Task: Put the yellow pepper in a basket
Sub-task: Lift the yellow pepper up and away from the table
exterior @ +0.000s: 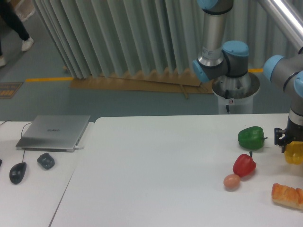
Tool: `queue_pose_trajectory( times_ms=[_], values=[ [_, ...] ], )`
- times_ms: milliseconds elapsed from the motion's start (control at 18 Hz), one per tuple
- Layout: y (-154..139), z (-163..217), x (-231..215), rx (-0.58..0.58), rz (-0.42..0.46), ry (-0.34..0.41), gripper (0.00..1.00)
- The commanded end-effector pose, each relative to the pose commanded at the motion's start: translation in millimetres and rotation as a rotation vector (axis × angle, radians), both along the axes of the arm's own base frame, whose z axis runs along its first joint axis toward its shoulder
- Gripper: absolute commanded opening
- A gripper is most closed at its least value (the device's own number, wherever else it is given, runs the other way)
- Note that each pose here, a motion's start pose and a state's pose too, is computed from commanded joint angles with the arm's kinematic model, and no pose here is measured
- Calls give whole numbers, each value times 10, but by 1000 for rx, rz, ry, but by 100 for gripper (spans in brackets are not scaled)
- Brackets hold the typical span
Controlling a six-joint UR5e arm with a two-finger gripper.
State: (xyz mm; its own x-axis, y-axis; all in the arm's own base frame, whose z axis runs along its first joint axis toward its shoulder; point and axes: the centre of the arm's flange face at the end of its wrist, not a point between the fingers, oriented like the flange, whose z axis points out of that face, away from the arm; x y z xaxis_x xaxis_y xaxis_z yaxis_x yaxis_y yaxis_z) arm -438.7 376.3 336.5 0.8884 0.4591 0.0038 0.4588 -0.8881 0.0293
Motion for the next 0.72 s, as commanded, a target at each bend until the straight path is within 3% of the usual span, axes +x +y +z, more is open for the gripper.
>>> queue_pose_trajectory(
  times_ms=[500, 722],
  values=[
    [-219, 370, -133, 11, -195, -49, 47],
    [-507, 428, -370, 9, -401, -39, 47]
  ],
)
